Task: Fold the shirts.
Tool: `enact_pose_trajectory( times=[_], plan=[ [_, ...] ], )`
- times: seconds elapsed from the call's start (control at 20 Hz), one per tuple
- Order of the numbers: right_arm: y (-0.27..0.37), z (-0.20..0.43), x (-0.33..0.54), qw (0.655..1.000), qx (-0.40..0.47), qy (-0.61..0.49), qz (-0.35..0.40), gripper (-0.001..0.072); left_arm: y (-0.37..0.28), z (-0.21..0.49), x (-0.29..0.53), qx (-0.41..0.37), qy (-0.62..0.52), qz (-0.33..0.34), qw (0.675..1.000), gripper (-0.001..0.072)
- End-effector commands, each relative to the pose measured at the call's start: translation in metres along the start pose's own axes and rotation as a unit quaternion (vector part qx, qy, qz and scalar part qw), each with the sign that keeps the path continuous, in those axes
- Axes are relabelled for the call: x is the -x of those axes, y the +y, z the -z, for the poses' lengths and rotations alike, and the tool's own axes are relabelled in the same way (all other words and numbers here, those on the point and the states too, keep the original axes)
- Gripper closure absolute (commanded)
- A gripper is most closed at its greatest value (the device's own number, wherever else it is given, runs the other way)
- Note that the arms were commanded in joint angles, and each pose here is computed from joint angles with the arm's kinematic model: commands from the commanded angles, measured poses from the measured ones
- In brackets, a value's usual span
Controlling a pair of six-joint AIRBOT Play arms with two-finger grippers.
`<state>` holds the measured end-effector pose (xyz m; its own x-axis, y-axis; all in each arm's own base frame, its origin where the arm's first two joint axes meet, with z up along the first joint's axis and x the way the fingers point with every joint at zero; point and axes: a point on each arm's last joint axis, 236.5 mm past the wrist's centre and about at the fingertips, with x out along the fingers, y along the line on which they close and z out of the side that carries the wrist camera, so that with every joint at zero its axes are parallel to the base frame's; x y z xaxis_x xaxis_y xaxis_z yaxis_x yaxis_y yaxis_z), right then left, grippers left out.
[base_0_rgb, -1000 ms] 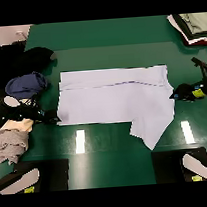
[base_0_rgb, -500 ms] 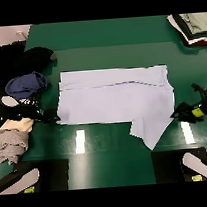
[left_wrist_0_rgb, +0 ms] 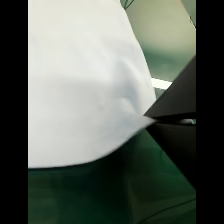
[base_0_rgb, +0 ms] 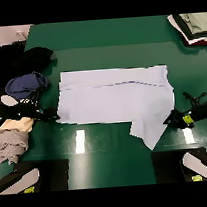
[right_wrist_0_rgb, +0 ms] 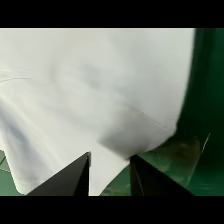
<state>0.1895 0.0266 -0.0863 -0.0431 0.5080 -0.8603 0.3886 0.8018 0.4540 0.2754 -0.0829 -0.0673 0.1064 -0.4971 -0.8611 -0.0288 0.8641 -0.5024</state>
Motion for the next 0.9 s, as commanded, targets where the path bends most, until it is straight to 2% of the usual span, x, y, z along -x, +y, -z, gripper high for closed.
enact_pose_trajectory(
  times=[0.0, 0.05, 0.1, 0.25, 0.4, 0.65, 0.85],
  plan=[
    [0.009, 0.001, -0.011, 0.999, 0.043, 0.004, 0.019, 0.0542, 0.002, 0.003, 0.000, -0.003, 0.006, -0.004, 1.000, 0.0684],
    [0.008, 0.004, -0.012, 0.998, 0.054, 0.011, 0.030, 0.0645, 0.005, 0.005, 0.001, -0.007, 0.011, -0.011, 1.000, 0.0684],
    [0.005, 0.008, -0.011, 0.997, 0.063, 0.015, 0.042, 0.0688, 0.009, 0.009, 0.002, -0.013, 0.020, -0.020, 1.000, 0.0684],
    [-0.010, 0.017, 0.018, 0.992, 0.078, 0.003, 0.100, 0.0690, 0.015, 0.014, 0.017, -0.040, 0.045, -0.047, 0.997, 0.0685],
    [-0.016, 0.034, 0.064, 0.983, 0.091, -0.012, 0.159, 0.0690, -0.003, 0.023, 0.043, -0.066, 0.030, -0.046, 0.996, 0.0685],
    [0.011, 0.041, 0.098, 0.974, 0.117, -0.104, 0.162, 0.0690, -0.052, 0.069, 0.065, -0.131, 0.043, -0.031, 0.990, 0.0684],
    [0.047, 0.008, 0.126, 0.957, 0.168, -0.184, 0.150, 0.0690, -0.065, 0.003, 0.081, -0.132, -0.093, -0.048, 0.986, 0.0684]
  ],
)
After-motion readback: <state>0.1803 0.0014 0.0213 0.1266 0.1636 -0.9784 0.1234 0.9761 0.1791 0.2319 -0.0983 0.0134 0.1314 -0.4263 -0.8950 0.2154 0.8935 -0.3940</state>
